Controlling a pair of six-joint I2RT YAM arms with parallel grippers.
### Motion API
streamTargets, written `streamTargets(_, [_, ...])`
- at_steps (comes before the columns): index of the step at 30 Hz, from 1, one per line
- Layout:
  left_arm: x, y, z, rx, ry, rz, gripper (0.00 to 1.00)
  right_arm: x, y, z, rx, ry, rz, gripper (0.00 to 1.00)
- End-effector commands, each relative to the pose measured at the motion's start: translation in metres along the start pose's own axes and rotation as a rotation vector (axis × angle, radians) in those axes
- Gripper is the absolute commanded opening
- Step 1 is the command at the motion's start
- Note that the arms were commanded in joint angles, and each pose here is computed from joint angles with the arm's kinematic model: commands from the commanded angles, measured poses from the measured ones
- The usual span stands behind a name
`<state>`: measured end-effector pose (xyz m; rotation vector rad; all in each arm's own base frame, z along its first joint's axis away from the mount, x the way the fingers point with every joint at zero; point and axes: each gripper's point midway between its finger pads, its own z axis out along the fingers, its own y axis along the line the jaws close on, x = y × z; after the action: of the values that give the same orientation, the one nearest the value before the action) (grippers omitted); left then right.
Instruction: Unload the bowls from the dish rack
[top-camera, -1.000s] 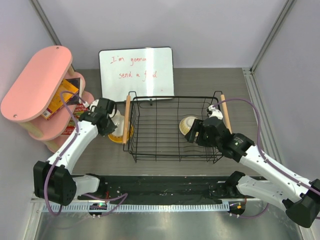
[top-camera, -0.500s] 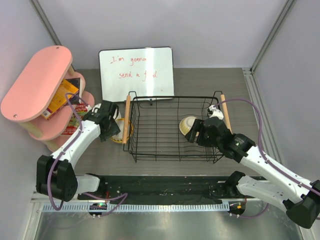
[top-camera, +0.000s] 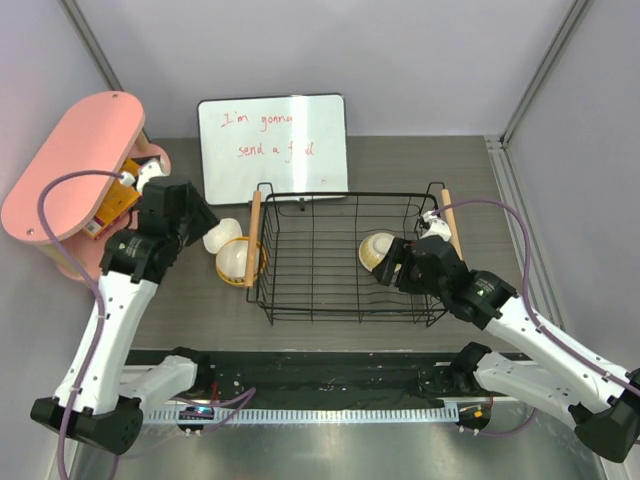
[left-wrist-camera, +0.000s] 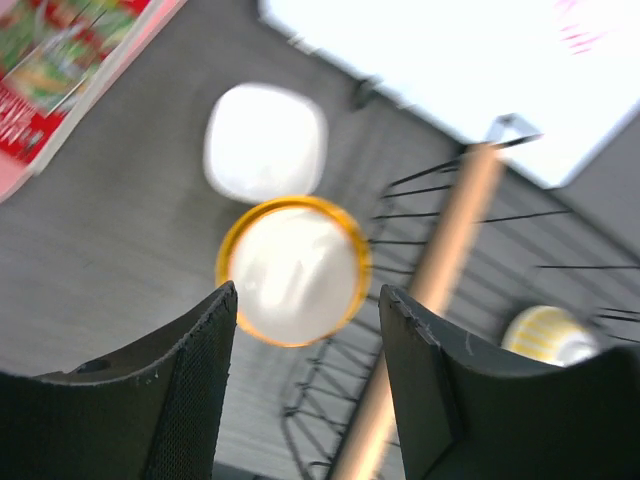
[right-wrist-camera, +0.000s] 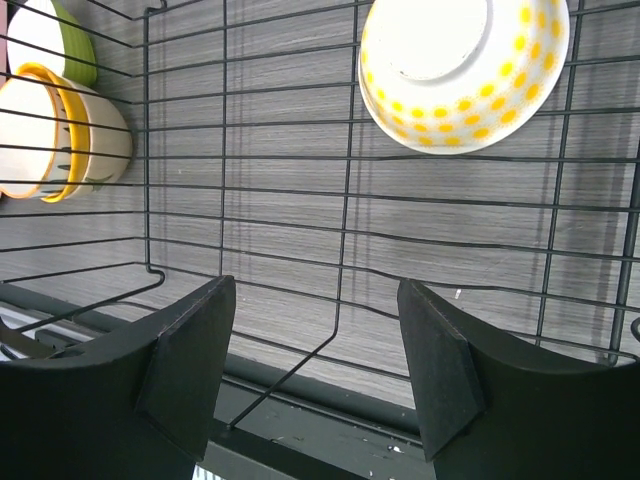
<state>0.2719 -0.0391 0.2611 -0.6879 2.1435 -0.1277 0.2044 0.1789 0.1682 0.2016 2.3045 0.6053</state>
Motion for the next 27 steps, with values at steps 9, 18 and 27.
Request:
streamTargets(9, [0.036, -0.189, -0.023, 0.526, 0.207, 0.309, 0.65, -0.042, 0.033, -0.025, -0.079, -0.087, -0.010, 0.71])
streamTargets(18, [0.145, -0.275, 0.007, 0.703, 0.466, 0.419, 0.67, -0.065, 0.022, -0.040, 0.016, -0.148, -0.044, 0.73])
streamTargets(27, [0.202, -0.300, 0.065, 0.757, 0.664, 0.366, 0.73, -0.054, -0.008, -0.016, 0.170, -0.128, -0.107, 0.73])
